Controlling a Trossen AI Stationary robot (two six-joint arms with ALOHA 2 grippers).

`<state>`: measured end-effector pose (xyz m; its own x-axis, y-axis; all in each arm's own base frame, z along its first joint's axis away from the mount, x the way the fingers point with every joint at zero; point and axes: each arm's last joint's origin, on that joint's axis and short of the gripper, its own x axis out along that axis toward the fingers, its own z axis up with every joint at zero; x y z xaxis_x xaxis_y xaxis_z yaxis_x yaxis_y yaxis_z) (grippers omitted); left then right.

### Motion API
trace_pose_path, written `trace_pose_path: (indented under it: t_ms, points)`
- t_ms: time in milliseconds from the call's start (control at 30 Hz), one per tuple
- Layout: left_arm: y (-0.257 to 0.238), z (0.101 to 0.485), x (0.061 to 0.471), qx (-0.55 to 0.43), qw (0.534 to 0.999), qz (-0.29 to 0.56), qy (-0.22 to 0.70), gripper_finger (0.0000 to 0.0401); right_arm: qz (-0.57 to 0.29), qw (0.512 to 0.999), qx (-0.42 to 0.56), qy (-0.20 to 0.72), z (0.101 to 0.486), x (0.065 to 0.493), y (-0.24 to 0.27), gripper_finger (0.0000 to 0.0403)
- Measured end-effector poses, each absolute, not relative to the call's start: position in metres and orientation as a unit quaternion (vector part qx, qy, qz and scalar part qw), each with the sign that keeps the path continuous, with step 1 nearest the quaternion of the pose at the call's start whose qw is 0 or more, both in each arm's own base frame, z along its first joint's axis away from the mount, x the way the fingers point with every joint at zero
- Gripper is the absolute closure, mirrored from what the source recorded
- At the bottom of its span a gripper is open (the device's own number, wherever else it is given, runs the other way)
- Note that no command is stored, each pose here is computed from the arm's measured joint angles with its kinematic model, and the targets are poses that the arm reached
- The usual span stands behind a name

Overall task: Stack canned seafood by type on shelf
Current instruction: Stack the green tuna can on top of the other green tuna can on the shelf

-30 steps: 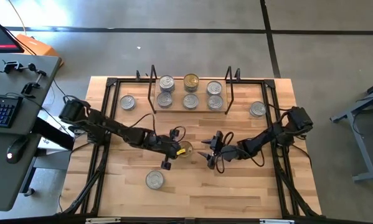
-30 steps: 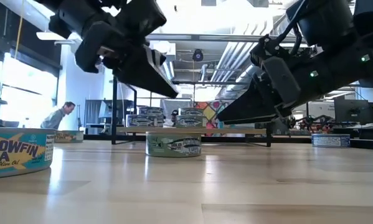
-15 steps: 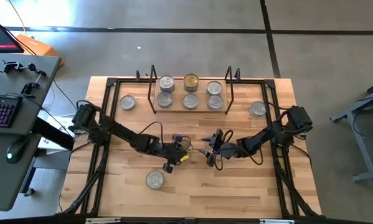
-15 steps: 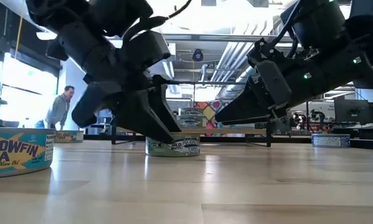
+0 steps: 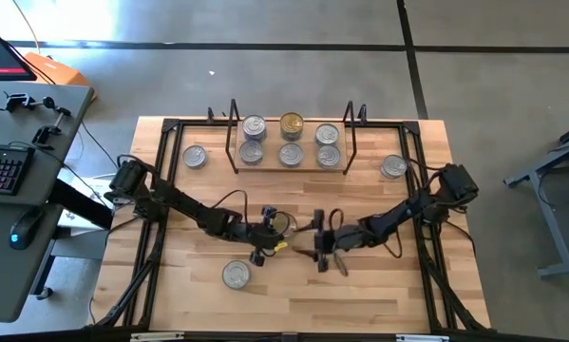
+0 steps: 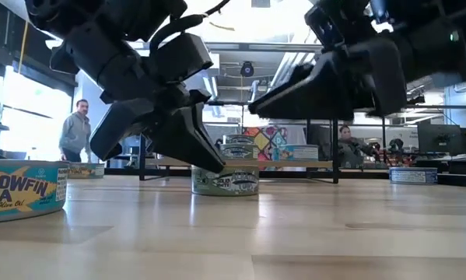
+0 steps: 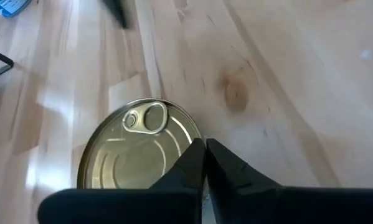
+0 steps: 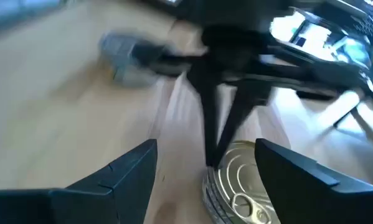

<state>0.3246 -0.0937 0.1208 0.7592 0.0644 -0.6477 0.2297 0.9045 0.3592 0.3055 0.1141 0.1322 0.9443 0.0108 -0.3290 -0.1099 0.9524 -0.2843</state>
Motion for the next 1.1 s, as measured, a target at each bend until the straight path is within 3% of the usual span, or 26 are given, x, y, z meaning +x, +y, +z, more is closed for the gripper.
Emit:
trace_pose_path:
  t_ms: [200,400,1100]
  points:
    - [-0.096,0.129,0.329,0.181,0.934,-0.036,0.306,0.04,0.021,0.9,-0.321,0.293,0.144,0.323,0.127,0.0142]
    - [-0.095,0.134,0.333,0.124,0.953,-0.022,0.277,0.04,0.037,0.837,-0.39,0.383,0.153,0.325,0.127,0.0142]
    - [-0.099,0.143,0.338,0.107,0.967,-0.027,0.228,0.0401,-0.027,0.867,-0.377,0.324,0.11,0.323,0.122,0.0155]
